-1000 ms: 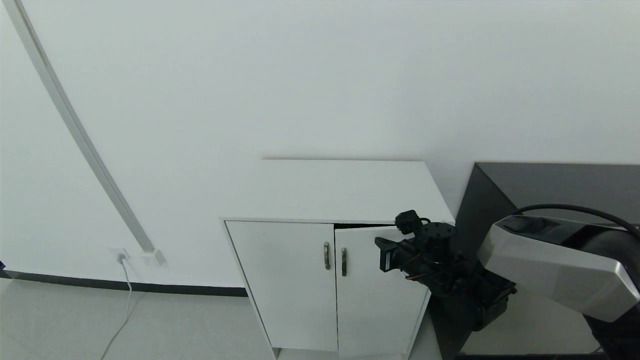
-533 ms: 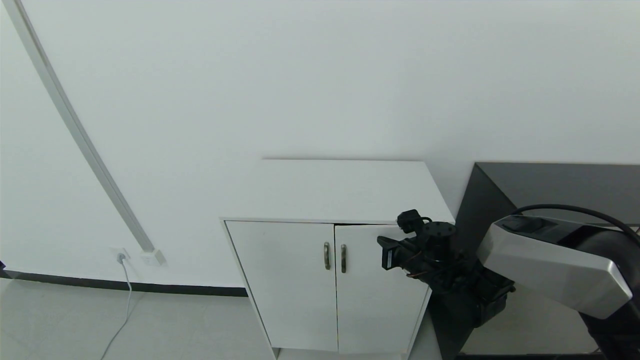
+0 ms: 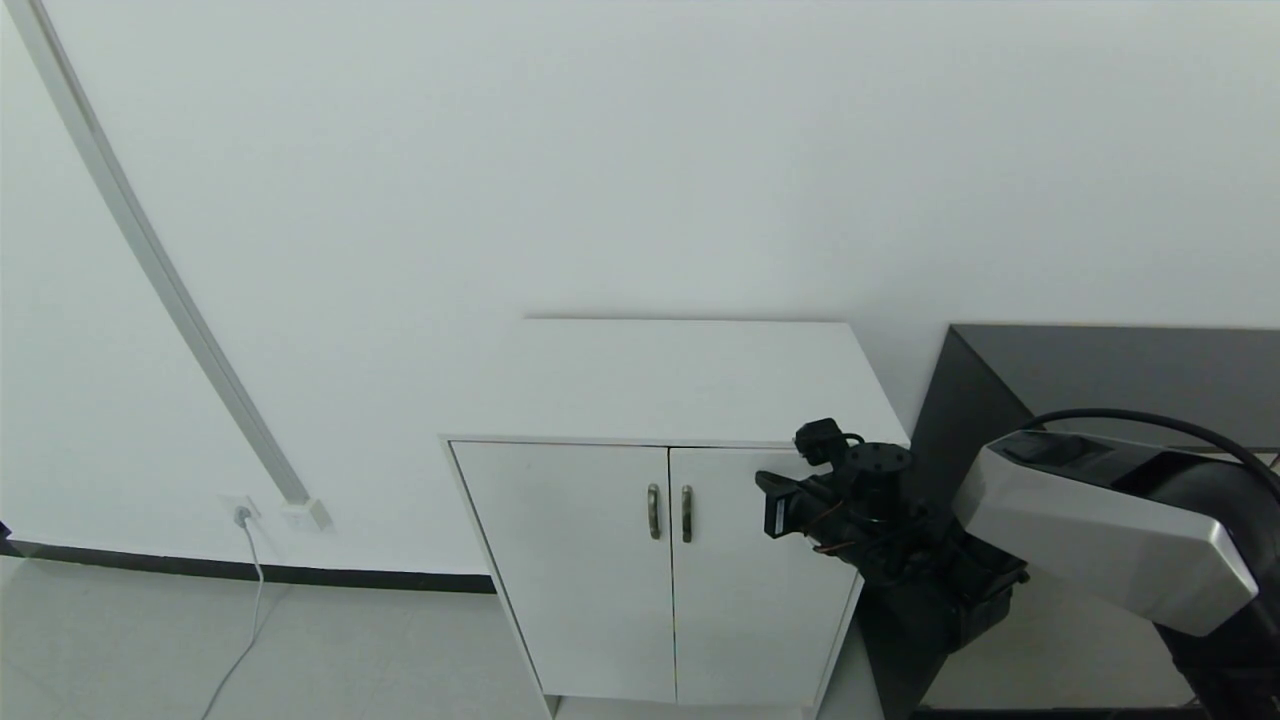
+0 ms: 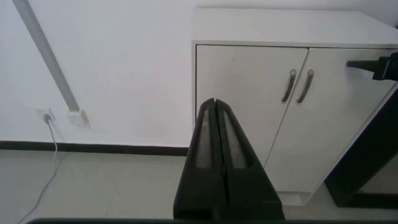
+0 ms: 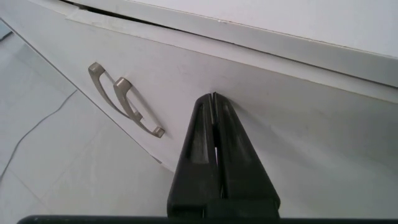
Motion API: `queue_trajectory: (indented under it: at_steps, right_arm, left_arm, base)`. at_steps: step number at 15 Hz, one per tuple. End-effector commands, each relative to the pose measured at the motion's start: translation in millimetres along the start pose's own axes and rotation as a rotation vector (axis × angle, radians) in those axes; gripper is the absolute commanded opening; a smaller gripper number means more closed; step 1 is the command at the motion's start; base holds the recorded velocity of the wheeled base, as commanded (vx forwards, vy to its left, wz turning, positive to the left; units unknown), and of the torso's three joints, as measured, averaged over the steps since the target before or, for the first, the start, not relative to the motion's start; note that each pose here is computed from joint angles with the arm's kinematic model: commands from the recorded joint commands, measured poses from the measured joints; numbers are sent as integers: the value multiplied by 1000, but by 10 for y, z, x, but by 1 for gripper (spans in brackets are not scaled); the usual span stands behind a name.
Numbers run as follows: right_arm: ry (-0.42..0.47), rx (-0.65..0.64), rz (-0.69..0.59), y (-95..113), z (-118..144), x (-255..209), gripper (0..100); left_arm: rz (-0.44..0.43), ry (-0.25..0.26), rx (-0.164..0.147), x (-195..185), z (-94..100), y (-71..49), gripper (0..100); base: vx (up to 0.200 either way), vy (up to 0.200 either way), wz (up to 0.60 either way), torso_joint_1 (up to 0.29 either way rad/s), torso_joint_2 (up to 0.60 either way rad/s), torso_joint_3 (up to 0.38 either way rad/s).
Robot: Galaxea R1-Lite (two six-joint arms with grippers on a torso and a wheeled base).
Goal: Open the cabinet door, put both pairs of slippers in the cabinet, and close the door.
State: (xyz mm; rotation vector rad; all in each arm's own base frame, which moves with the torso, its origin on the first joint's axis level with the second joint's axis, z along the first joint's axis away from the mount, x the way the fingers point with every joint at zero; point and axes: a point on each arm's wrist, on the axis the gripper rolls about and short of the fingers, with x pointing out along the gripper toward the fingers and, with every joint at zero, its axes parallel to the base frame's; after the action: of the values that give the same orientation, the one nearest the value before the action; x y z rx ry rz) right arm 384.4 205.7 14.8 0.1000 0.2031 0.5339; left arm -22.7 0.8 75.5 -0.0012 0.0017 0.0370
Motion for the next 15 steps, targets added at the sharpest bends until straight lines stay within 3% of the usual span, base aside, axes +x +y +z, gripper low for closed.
queue_trajectory:
  at_steps: [1, 15]
  right_arm:
    - [0, 0, 0, -3, -3, 2, 0]
    - [5, 2, -10, -39, 14, 72, 0]
  left_arm:
    - [1, 0, 0, 0, 0, 0, 0]
    - [0, 0, 0, 0, 0, 0, 0]
  base:
    - [0, 0, 0, 0, 0, 0]
    - [0, 0, 0, 0, 0, 0]
